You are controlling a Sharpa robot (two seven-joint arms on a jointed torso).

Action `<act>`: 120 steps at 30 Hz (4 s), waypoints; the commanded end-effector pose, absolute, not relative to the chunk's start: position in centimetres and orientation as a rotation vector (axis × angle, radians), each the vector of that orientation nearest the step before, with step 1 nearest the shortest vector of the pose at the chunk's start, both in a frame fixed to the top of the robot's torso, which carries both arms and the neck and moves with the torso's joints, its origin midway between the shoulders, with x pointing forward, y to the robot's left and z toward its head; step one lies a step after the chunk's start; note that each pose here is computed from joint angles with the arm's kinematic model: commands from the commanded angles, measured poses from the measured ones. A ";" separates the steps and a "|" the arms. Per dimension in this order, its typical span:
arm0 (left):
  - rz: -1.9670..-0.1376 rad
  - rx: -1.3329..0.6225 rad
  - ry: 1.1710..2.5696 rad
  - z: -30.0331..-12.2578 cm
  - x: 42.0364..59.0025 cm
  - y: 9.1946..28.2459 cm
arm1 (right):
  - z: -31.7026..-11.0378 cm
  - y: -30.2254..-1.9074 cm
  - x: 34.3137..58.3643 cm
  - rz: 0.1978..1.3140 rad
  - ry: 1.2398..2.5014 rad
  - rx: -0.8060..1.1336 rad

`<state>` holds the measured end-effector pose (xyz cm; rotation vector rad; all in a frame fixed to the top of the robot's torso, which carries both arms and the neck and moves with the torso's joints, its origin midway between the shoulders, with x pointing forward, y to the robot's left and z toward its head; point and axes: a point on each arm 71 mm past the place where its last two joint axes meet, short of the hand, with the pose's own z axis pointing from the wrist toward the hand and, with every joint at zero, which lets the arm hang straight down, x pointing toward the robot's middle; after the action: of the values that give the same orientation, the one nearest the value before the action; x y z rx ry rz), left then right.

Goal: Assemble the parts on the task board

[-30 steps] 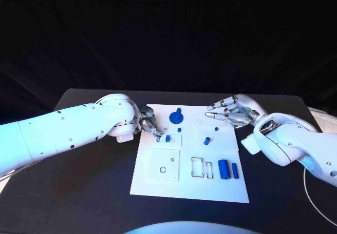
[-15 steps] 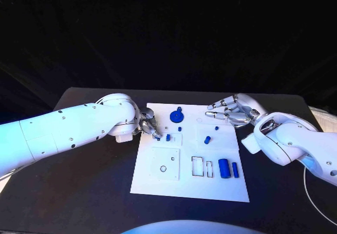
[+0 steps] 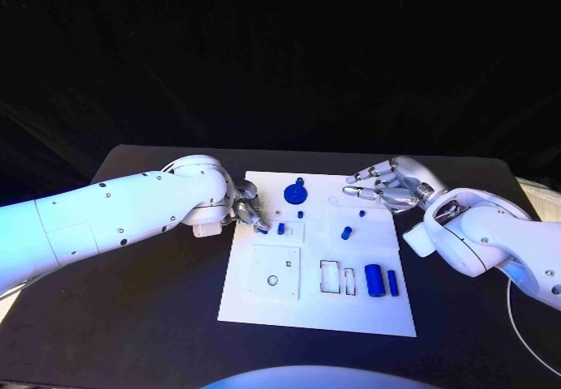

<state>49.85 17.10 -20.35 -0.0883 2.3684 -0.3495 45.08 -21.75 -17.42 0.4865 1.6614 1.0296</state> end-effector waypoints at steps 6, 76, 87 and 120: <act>-0.325 -0.086 2.416 -20.9 49.6 17.0 | -17.5 -21.5 44.9 1.040 1.672 0.474; -0.261 -0.071 2.410 -21.0 50.3 17.0 | -17.4 -21.7 45.0 1.035 1.663 0.453; -0.383 -0.255 2.325 -20.0 50.2 17.7 | -17.5 -21.7 45.1 1.036 1.664 0.456; -0.905 0.157 1.772 -18.1 50.7 12.3 | -18.5 -21.6 45.0 1.040 1.664 0.477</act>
<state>50.87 12.91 -18.20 -0.0036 1.8094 -0.8898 45.03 -21.76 -18.57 0.4882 1.6723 1.0259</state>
